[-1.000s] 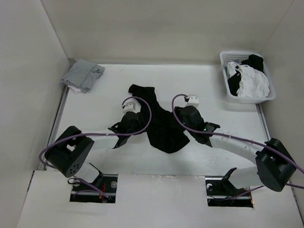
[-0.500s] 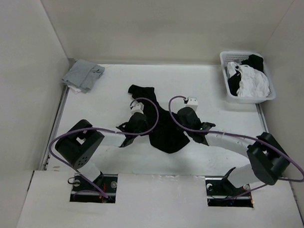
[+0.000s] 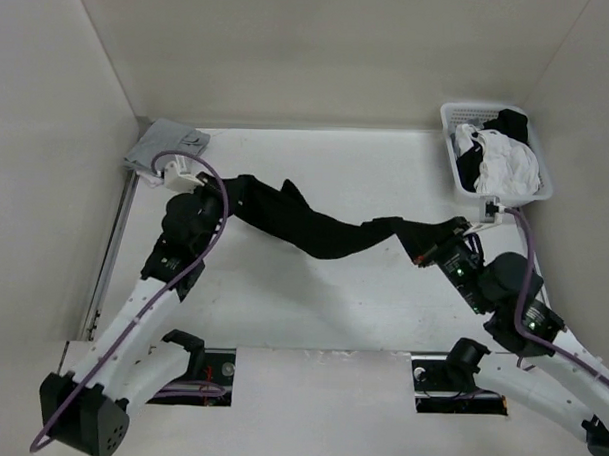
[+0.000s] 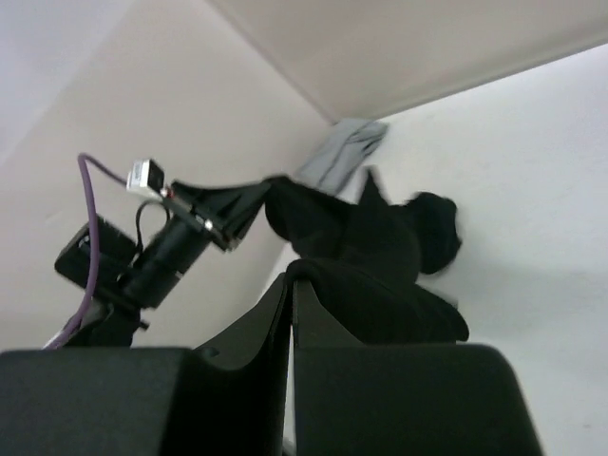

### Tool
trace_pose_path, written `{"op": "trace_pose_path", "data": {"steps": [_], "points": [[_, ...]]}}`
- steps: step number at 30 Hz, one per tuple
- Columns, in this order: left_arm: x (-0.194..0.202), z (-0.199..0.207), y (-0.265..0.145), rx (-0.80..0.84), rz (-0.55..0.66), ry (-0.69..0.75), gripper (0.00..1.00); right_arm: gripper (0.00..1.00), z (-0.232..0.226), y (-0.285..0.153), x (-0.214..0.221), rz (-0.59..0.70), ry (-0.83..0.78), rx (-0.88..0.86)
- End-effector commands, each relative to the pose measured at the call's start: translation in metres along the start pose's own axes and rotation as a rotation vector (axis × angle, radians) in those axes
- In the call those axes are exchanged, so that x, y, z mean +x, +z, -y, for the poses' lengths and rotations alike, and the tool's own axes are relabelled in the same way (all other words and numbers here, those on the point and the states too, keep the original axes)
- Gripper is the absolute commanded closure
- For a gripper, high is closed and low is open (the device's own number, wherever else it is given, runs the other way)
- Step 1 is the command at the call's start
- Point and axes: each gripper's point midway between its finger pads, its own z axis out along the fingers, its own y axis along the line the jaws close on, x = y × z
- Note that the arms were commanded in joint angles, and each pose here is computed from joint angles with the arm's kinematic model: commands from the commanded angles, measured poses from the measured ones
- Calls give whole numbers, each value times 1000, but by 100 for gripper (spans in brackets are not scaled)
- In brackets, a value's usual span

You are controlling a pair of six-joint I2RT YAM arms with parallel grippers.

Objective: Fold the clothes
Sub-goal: Flatten the tank top out

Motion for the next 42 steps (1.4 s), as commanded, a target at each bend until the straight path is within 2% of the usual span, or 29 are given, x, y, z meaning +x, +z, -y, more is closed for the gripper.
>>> {"op": "trace_pose_path", "data": {"steps": [1, 4, 8, 11, 14, 16, 17, 19, 20, 21, 22, 24, 27, 30, 34, 38, 42], "points": [[-57, 62, -45, 143, 94, 13, 100, 96, -54, -30, -12, -48, 76, -177], [-90, 89, -73, 196, 146, 52, 99, 95, -70, -47, 3, -114, 134, -253], [-82, 93, -63, 181, 98, 90, 98, 93, -54, -43, 46, -205, 157, -190], [-56, 62, -19, 69, 37, 126, 97, 93, -16, -21, 91, -271, 134, -40], [-14, 17, 61, -62, -68, 147, 97, 94, 54, 16, 124, -296, 115, 171], [-4, 13, 108, -75, -109, 133, 98, 96, 80, 38, 112, -241, 107, 207], [-16, 37, 127, -31, -96, 110, 98, 96, 78, 54, 88, -194, 107, 170], [-48, 82, 138, 49, -41, 116, 98, 97, 56, 68, 52, -136, 109, 73], [-53, 88, 138, 60, -34, 118, 98, 97, 45, 71, 37, -108, 105, 38], [-76, 118, 136, 104, 1, 134, 98, 97, 36, 72, 24, -80, 96, 11], [-86, 130, 133, 122, 16, 144, 98, 97, 27, 70, 12, -57, 88, -10], [-109, 159, 116, 179, 54, 167, 98, 97, 17, 65, 2, -41, 81, -33], [-114, 166, 88, 212, 66, 189, 98, 96, 15, 48, 4, -49, 87, -38], [-96, 140, 66, 188, 41, 170, 98, 96, 30, 23, 37, -109, 119, -9], [-46, 98, 45, 146, -46, 141, 98, 96, 50, -3, 65, -162, 139, 48], [2, 33, 32, 47, -126, 143, 97, 96, 66, -31, 71, -160, 147, 102], [16, -22, 44, -70, -138, 145, 97, 96, 83, -30, 65, -132, 90, 178]]}}
